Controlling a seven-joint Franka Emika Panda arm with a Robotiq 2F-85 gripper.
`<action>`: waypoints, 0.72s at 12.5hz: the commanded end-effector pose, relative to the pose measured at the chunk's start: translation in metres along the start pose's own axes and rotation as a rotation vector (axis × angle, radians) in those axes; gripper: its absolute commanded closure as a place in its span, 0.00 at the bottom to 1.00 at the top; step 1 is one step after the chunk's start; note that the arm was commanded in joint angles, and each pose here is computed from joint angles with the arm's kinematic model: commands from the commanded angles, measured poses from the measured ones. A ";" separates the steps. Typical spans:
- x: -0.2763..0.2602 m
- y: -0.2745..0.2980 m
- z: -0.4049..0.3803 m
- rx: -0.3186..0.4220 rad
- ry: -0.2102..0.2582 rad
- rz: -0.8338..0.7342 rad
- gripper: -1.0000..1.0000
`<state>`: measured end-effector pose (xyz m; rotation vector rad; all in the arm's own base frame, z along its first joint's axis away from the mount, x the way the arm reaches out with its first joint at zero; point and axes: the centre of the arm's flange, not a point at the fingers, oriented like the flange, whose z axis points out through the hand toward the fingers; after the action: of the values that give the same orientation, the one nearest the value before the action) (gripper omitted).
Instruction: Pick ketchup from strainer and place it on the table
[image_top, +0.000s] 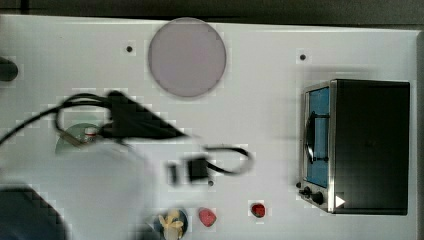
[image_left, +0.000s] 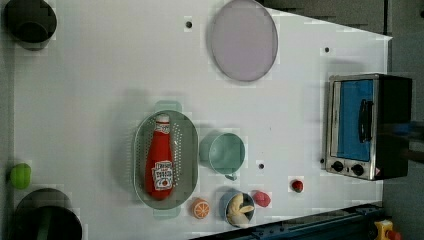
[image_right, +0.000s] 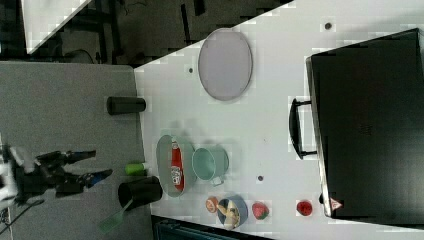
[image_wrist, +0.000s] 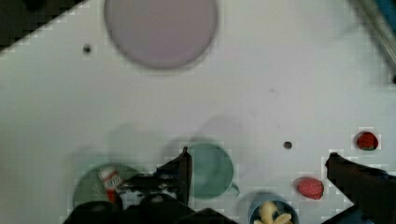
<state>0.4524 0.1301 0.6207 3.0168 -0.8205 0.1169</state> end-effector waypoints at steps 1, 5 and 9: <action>-0.041 -0.070 0.071 -0.072 -0.085 -0.107 0.00; -0.105 -0.144 0.130 -0.069 -0.122 -0.294 0.00; -0.149 -0.188 0.199 0.000 -0.150 -0.396 0.00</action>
<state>0.4349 0.3563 0.3970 3.1388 -0.1477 -0.1734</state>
